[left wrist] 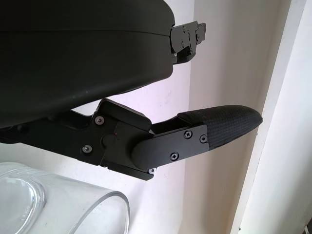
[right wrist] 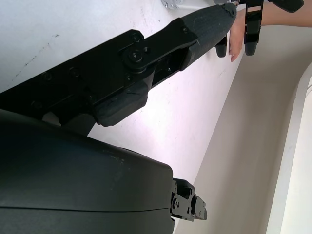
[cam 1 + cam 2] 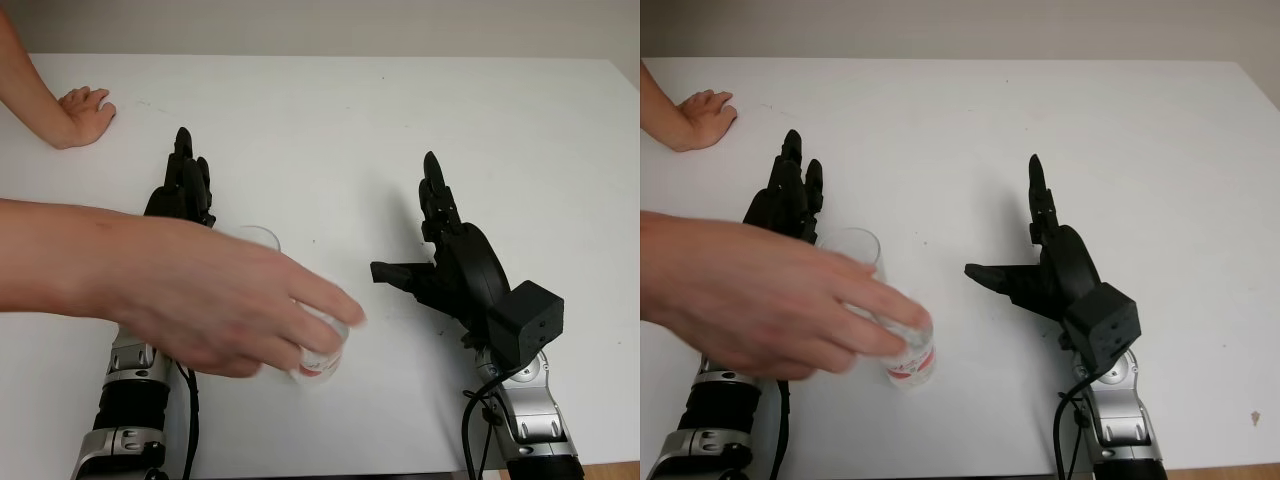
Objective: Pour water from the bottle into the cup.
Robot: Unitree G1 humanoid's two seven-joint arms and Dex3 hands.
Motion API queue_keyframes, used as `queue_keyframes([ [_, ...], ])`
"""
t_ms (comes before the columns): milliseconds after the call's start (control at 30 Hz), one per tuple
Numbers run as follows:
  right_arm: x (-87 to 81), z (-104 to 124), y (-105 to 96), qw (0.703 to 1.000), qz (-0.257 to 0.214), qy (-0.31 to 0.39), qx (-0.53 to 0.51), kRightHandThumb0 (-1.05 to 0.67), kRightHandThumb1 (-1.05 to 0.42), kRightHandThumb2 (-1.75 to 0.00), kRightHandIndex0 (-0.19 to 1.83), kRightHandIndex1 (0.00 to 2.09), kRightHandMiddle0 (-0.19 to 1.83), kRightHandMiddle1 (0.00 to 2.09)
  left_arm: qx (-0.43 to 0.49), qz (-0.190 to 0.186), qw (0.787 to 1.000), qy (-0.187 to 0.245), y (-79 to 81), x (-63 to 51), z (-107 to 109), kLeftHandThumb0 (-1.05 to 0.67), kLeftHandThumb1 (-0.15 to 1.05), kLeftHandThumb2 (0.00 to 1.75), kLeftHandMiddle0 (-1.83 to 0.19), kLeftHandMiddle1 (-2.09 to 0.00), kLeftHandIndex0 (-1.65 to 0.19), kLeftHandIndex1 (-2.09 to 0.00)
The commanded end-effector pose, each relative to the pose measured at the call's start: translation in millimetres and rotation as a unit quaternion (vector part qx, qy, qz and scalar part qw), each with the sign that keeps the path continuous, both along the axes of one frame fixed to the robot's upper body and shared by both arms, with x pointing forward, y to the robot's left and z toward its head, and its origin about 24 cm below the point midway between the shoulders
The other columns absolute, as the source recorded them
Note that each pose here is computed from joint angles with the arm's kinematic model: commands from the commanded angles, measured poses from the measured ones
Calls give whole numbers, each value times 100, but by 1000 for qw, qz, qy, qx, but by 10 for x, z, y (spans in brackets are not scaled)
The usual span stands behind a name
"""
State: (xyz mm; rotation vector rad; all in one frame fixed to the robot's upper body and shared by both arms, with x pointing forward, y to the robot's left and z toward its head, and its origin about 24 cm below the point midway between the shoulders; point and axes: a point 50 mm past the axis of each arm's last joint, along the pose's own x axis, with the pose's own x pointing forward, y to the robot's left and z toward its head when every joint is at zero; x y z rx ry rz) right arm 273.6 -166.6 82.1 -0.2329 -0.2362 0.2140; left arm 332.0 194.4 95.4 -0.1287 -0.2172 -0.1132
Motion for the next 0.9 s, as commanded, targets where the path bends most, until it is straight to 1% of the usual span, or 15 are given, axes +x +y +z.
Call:
queue_keyframes([
  [0, -18, 20, -16, 1000, -1, -5, -1, -102, -86, -5, -19, 0, -19, 0, 3, -1, 1000, -3, -1, -10, 3, -83, 105, 70, 19, -3, 19, 0],
  [333, 5, 28, -7, 1000, 5, -4, -11, -102, -87, -5, -19, 0, -19, 0, -3, 7, 1000, -2, -2, -17, -11, -83, 105, 69, 19, -5, 19, 0],
  [467, -50, 40, 28, 1000, 25, 6, 5, -104, -86, -5, -19, 0, -19, 0, -9, 12, 1000, -2, 3, -25, -25, -83, 105, 67, 19, -4, 19, 0],
  [567, -134, 75, 43, 998, 54, 12, 7, -102, -85, -5, -19, 0, -19, 0, -7, 11, 1000, -4, -2, -21, -19, -83, 105, 68, 19, -3, 19, 0],
  [667, -290, 140, 78, 995, 100, 3, 8, -99, -82, -4, -19, 0, -19, 0, -7, 9, 1000, -7, -5, -9, -9, -83, 105, 68, 19, -4, 19, 0],
  [700, -323, 152, 83, 994, 109, 2, 6, -98, -82, -4, -19, 0, -19, 0, -6, 9, 1000, -8, -7, -8, -7, -83, 105, 68, 19, -3, 19, 0],
  [733, -358, 164, 87, 993, 118, 3, 4, -98, -82, -4, -19, 0, -19, 0, -5, 9, 1000, -8, -8, -5, -5, -83, 105, 68, 19, -3, 19, 0],
  [867, -565, 205, 138, 984, 177, 16, 4, -94, -80, -4, -19, 0, -19, 0, -3, 7, 1000, -8, -19, 0, -2, -83, 105, 69, 19, -4, 19, 0],
])
